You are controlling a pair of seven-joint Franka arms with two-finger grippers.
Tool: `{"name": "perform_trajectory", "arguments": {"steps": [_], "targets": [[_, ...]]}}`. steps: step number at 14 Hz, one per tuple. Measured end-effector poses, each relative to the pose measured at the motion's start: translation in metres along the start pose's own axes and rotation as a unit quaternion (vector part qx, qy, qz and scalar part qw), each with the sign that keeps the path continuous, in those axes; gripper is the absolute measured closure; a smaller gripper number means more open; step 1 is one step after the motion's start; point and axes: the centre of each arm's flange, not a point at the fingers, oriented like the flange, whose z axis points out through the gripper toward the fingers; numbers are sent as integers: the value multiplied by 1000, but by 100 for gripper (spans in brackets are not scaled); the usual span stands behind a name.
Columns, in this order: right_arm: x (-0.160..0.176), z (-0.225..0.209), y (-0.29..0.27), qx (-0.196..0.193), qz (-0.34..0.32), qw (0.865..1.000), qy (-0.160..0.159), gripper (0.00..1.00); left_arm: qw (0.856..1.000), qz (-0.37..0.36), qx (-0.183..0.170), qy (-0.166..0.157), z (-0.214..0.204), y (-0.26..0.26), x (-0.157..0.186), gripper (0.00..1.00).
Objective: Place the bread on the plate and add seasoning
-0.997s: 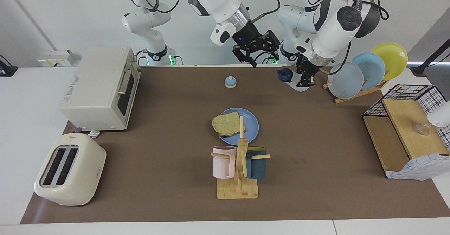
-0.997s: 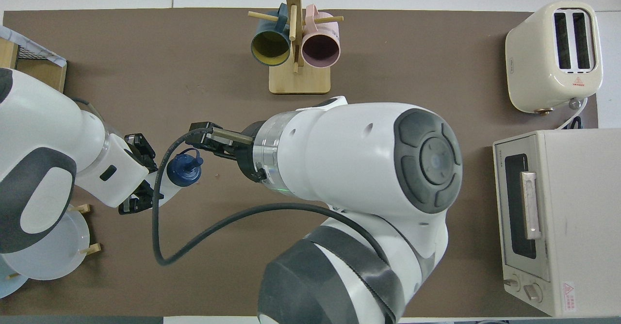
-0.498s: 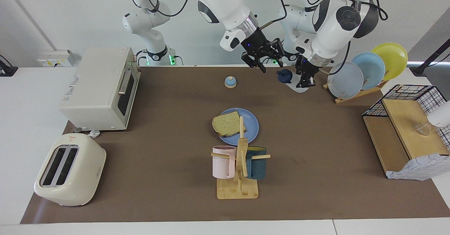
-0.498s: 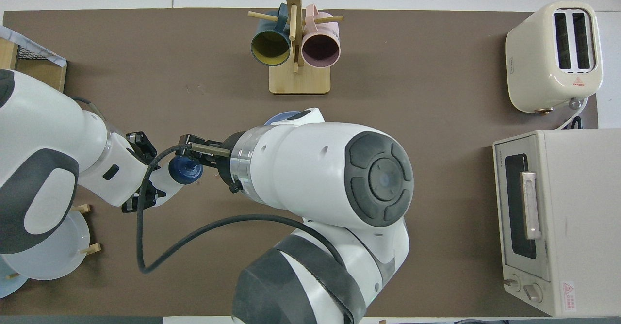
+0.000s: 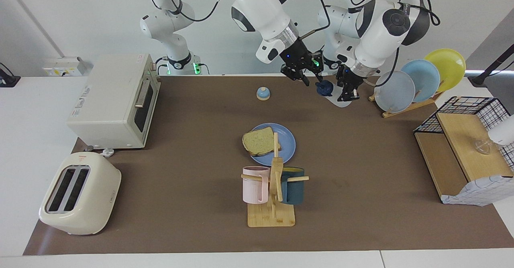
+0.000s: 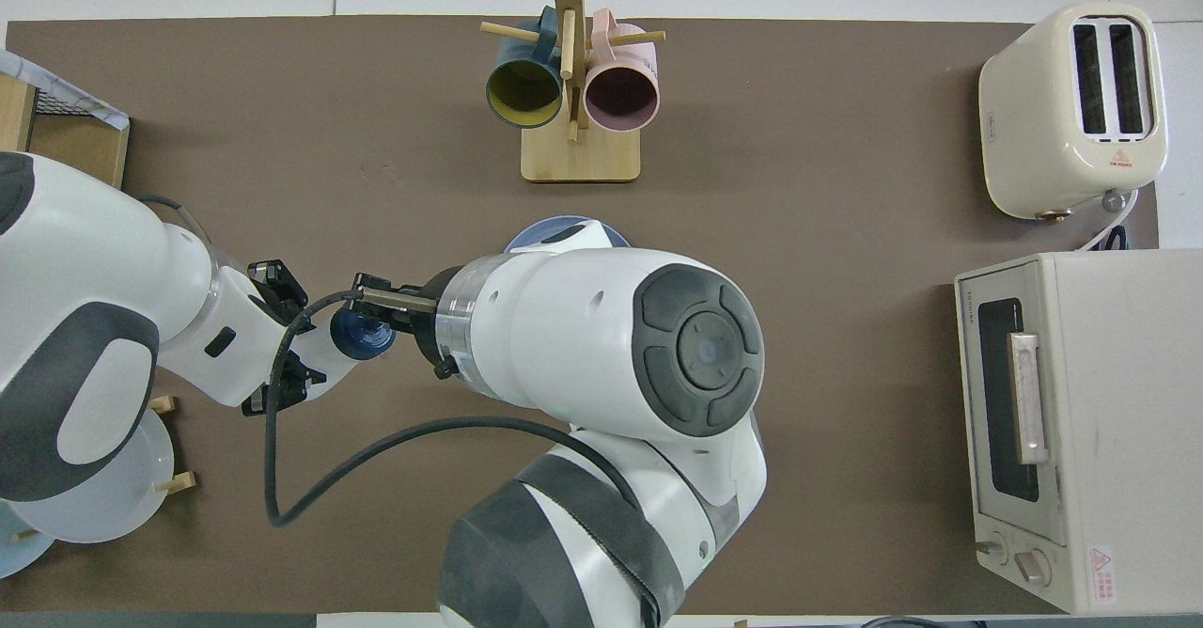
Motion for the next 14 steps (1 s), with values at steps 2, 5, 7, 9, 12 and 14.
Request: {"name": "perform_trajectory", "arguments": {"steps": [2,5,7,9,12,14], "targets": [[1,0,0,3,-1,1000,6,55,1000,0,1,3,-1,1,0,58],[3,5,2,-1,-8,1000,15,55,1000,0,2,5,-1,2,0,58],[-2,9,1,-3,-12,1000,12,56,1000,0,2,6,-1,2,0,58],[-7,11,-2,-3,-15,1000,10,57,1000,-2,1,12,-1,2,1,58],[-8,11,-2,-3,-15,1000,9,58,1000,-5,1,14,-1,2,2,58],[-8,11,-2,-2,-15,1000,10,59,1000,-6,2,14,-1,2,2,58]]}}
